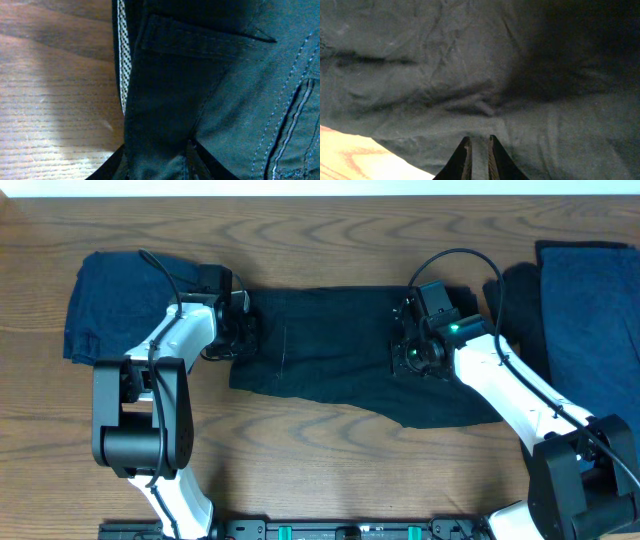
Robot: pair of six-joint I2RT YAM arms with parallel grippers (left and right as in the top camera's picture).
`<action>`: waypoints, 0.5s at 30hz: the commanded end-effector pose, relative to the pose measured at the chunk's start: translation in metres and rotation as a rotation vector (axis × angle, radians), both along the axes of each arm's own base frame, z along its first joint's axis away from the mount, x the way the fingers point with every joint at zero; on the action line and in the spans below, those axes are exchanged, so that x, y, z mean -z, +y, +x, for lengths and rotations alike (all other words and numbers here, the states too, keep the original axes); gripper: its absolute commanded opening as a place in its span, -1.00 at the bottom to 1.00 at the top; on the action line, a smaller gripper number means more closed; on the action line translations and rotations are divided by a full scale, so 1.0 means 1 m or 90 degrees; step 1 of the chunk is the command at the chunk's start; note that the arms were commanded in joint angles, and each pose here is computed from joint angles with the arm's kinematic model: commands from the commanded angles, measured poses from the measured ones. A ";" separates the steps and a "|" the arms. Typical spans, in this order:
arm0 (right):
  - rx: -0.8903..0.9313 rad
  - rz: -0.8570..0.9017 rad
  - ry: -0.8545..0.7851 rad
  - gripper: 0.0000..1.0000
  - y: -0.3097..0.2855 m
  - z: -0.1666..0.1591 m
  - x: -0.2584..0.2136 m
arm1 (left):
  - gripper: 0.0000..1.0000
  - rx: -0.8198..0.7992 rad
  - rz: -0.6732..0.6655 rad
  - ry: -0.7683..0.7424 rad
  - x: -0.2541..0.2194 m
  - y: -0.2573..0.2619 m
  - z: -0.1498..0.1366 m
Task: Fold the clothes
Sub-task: 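Hold both side edges of the pants with both grippers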
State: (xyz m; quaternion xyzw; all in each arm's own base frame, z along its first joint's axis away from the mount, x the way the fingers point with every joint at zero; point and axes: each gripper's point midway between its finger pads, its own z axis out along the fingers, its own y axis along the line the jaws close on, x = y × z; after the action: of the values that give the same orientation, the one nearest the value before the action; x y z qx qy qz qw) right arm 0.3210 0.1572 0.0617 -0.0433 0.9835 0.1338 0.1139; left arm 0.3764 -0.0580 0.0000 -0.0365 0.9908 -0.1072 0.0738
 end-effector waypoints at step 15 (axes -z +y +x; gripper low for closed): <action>-0.010 0.007 -0.039 -0.78 0.007 0.013 -0.002 | -0.88 0.001 0.071 0.029 0.002 -0.004 -0.011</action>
State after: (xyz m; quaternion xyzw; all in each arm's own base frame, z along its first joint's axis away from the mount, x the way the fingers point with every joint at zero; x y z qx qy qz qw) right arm 0.3338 0.1622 0.0665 -0.0459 0.9784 0.1431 0.1418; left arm 0.3737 -0.0654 0.0019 -0.0274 0.9947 -0.0684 0.0711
